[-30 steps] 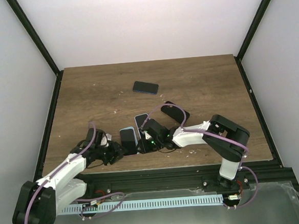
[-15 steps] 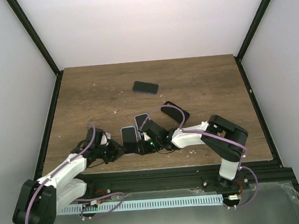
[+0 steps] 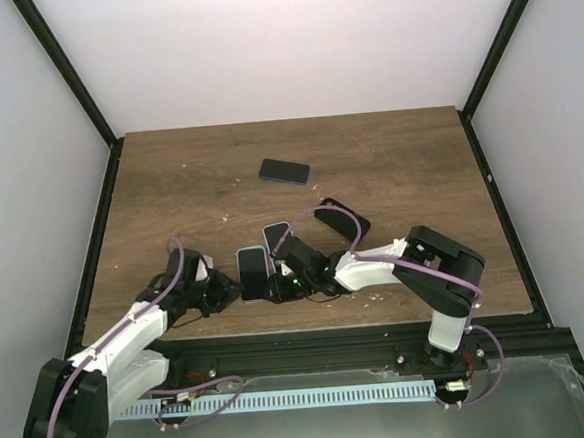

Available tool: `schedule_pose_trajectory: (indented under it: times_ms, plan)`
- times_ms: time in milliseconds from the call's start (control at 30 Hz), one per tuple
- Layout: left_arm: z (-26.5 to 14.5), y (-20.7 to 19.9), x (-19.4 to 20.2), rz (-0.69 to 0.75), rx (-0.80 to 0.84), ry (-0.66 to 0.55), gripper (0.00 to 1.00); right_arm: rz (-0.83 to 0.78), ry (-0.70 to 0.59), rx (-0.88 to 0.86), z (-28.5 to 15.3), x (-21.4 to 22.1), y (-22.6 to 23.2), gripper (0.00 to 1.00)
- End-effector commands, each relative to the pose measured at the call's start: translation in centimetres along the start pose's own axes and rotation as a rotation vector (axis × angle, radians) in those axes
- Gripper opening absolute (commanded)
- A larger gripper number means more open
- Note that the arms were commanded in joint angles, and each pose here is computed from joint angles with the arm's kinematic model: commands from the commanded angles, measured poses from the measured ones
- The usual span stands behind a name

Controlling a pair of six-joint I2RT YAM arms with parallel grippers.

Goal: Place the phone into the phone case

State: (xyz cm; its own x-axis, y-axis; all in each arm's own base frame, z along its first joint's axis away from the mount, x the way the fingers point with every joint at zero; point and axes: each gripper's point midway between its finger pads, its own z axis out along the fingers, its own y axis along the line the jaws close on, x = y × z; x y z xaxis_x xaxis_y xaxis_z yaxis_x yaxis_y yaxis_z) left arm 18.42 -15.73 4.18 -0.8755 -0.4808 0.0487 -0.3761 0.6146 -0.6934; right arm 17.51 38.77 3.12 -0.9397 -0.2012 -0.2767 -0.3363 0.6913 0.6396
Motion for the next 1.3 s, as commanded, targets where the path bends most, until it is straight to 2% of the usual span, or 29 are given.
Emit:
schedule_pose_trajectory:
  times_ms: [0,100,333,567,700,1100,1267]
  plan:
    - [-0.3,-1.0,-0.5,0.029,0.012,-0.015,0.28,-0.020,-0.008,0.034,-0.5,0.4,-0.5,0.36]
    - [-0.1,-0.9,-0.4,0.029,0.007,-0.010,0.28,-0.062,0.005,0.045,-0.6,0.5,-0.5,0.44]
    - [-0.1,-1.4,-1.0,0.041,-0.001,-0.021,0.28,-0.226,0.010,0.049,-1.3,1.0,0.0,0.45]
    - [0.0,-1.6,-1.4,0.043,-0.017,-0.018,0.29,-0.374,0.000,0.120,-0.7,1.0,-0.2,0.57]
    - [0.2,-1.3,-1.5,0.041,-0.031,-0.022,0.30,-0.412,-0.023,0.171,-0.1,0.3,-0.6,0.58]
    - [-0.3,-1.4,-3.8,0.056,-0.068,-0.066,0.52,-0.578,-0.047,0.229,0.5,-0.8,-0.8,0.54]
    - [-0.3,-2.2,-4.4,0.089,-0.045,-0.057,0.55,-0.638,-0.041,0.188,-0.7,-0.5,0.3,0.70]
